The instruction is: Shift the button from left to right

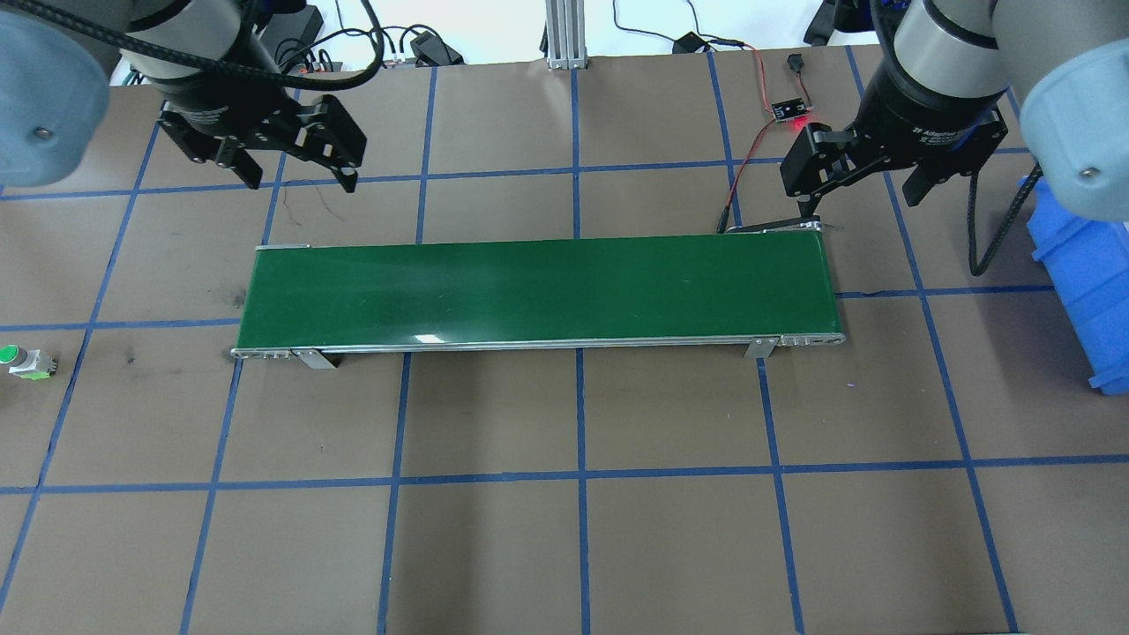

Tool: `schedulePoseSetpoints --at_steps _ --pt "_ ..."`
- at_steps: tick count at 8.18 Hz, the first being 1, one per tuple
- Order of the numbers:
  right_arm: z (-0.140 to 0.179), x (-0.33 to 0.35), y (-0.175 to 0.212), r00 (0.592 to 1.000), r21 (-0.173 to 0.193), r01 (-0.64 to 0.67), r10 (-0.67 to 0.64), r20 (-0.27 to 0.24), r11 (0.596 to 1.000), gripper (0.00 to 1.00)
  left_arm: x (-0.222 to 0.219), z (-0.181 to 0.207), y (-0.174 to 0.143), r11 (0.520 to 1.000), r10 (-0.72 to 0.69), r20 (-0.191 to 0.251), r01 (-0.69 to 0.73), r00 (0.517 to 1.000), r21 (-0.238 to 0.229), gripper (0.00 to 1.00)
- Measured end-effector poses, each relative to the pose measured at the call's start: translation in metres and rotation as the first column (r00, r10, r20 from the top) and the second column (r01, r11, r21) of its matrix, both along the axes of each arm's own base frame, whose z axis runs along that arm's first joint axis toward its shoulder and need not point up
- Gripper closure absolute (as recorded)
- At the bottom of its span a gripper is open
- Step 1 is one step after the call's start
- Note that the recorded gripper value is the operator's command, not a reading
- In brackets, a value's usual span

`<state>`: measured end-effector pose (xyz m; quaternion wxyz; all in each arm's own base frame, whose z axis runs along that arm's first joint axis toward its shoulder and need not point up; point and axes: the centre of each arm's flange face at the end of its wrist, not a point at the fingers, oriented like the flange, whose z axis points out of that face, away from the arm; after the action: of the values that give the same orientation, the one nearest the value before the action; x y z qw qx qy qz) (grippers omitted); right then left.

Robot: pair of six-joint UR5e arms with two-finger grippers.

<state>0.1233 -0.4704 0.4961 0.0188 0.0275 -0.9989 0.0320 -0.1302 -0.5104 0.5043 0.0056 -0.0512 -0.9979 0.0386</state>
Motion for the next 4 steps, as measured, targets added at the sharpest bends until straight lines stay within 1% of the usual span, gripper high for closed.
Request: schedulePoseSetpoints --at_steps 1,3,4 --pt "0.0 0.0 0.0 1.0 0.0 0.0 0.0 0.0 1.0 0.0 0.043 -0.003 -0.009 1.0 0.008 0.006 -0.008 1.0 0.015 0.0" --pt "0.0 0.0 0.0 1.0 0.001 0.0 0.0 0.001 1.0 0.0 0.162 -0.018 -0.02 0.997 0.035 0.018 -0.036 0.999 0.067 0.0" --pt "0.0 0.0 0.0 1.0 0.001 0.0 0.0 0.001 1.0 0.0 0.22 -0.029 -0.02 0.994 0.033 0.041 -0.037 0.999 0.099 0.0"
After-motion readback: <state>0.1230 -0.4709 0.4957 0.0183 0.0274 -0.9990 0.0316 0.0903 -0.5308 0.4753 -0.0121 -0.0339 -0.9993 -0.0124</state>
